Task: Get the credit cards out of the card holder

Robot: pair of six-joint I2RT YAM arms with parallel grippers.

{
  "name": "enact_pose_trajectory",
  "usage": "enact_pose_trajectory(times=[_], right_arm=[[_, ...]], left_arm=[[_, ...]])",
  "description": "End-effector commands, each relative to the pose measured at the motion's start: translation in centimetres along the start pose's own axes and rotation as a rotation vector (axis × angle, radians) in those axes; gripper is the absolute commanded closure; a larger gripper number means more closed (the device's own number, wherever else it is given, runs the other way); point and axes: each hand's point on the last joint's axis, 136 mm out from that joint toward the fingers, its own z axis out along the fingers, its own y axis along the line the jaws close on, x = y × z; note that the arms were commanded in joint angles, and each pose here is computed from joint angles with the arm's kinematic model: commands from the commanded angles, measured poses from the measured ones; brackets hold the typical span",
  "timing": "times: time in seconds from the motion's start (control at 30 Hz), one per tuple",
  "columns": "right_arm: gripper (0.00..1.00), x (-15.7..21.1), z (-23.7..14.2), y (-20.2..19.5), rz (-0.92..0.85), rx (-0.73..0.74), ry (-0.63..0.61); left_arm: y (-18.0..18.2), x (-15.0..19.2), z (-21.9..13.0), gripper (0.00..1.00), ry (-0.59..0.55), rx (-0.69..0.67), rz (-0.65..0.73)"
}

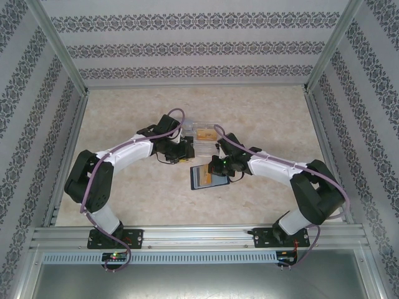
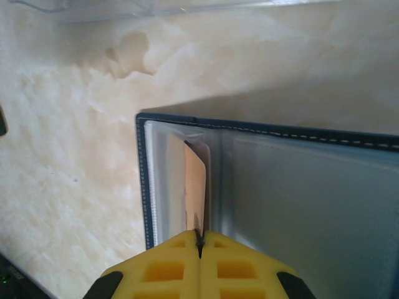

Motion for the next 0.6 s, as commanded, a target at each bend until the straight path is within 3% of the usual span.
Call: enact_pose_trajectory(times=[0.0, 0.2, 0.4, 0.57], right_arm=[[1.00, -0.4, -0.7, -1.0, -0.013, 0.087, 0.006], [1.00, -1.1, -3.2, -0.7, -0.074, 0.111, 0.018], [1.00, -1.2, -4.7, -1.8, -0.113, 0.207, 0.067], [1.00, -1.7, -4.1, -1.6, -0.094, 0.136, 0.079]], left_arm=[[0.7, 0.5, 0.6, 0.67, 0.023, 0.013, -0.010], [1.6, 0.4, -1.2, 0.63, -0.027, -0.056, -0.001], [3.1, 0.1, -3.8, 0.38, -0.101, -0.126, -0.033], [3.7, 0.4, -4.8, 0.25, -0.127, -0.126, -0.052]])
